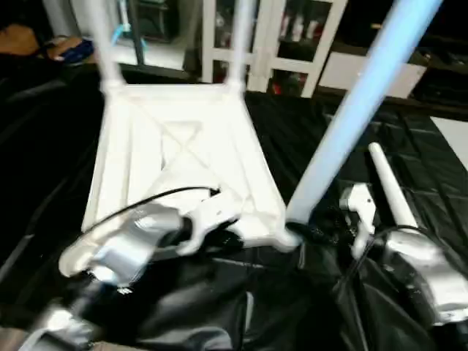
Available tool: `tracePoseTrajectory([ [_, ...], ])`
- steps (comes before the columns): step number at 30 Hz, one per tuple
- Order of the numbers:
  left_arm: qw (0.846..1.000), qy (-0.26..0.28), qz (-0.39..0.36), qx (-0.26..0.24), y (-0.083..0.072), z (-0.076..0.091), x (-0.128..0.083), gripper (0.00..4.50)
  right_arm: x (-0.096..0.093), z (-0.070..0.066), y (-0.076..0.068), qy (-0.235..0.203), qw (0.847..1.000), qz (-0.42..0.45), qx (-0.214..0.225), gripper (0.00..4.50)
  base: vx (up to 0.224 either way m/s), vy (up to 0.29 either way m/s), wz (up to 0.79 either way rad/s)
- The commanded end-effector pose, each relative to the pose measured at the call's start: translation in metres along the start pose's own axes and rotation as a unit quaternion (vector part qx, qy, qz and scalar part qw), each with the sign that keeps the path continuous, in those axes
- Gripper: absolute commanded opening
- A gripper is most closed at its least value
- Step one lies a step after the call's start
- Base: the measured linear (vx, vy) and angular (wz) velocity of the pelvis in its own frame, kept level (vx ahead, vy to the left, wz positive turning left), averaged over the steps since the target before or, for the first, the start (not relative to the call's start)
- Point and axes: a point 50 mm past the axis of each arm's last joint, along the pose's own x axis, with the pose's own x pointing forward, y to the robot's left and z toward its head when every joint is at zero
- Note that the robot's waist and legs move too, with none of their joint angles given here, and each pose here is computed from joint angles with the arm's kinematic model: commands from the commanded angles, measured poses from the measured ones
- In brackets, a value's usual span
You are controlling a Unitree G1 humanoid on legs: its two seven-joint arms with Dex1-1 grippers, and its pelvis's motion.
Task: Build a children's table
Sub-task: Rotate leg to tighten
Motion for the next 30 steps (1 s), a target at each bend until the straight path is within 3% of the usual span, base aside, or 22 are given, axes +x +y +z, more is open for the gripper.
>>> tracePoseTrajectory([
  [1, 0.999, -0.027, 0.026, -0.021, 0.004, 0.007, 0.0, 0.0, -0.006, -0.011, -0.01, 0.034, 0.997, -0.068, 0.007, 1.95, 0.0, 0.0, 0.0],
  [4, 0.991, -0.057, 0.094, -0.075, 0.012, 0.021, 0.011, 0.0, 0.007, -0.019, -0.013, 0.052, 0.98, -0.191, 0.011, 1.95, 0.0, 0.0, 0.0],
  [6, 0.981, -0.086, 0.135, -0.107, 0.014, 0.038, 0.022, 0.0, 0.023, -0.021, -0.013, 0.064, 0.944, -0.325, 0.001, 1.94, 0.0, 0.0, 0.0],
  [7, 0.979, -0.091, 0.141, -0.113, 0.013, 0.043, 0.027, 0.0, 0.031, -0.02, -0.011, 0.06, 0.933, -0.355, 0.002, 1.94, 0.0, 0.0, 0.0],
  [10, 0.978, -0.091, 0.149, -0.112, 0.011, 0.049, 0.033, 0.0, 0.048, -0.017, -0.003, 0.056, 0.927, -0.372, -0.011, 1.93, 0.0, 0.0, 0.0],
  [12, 0.978, -0.089, 0.152, -0.11, 0.01, 0.05, 0.035, 0.0, 0.063, -0.012, 0.005, 0.031, 0.94, -0.339, 0.001, 1.93, 0.0, 0.0, 0.0],
  [15, 0.979, -0.083, 0.151, -0.105, 0.01, 0.047, 0.031, 0.0, 0.069, -0.003, 0.014, -0.012, 0.956, -0.291, 0.019, 1.93, 0.0, 0.0, 0.0],
  [17, 0.98, -0.076, 0.149, -0.104, 0.011, 0.044, 0.029, 0.0, 0.07, 0.004, 0.019, -0.038, 0.966, -0.253, 0.03, 2.63, 0.0, 0.0, 0.0],
  [21, 0.982, -0.068, 0.144, -0.103, 0.011, 0.039, 0.026, 0.0, 0.068, 0.013, 0.022, -0.064, 0.968, -0.236, 0.048, 2.83, 0.0, 0.0, 0.0],
  [26, 0.996, -0.037, 0.071, -0.036, -0.002, 0.025, 0.023, 0.0, 0.048, 0.028, 0.019, -0.092, 0.976, -0.188, 0.051, 3.41, 0.0, 0.0, 0.0],
  [29, 0.999, -0.015, -0.03, 0.027, -0.018, 0.007, 0.014, 0.0, 0.024, 0.025, 0.02, -0.05, 0.997, -0.066, 0.003, 3.5, 0.0, 0.0, 0.0],
  [30, 0.993, -0.015, -0.103, 0.051, -0.03, -0.001, 0.006, 0.0, 0.005, 0.02, 0.021, -0.015, 1.0, 0.011, -0.022, 3.5, 0.0, 0.0, 0.0],
])
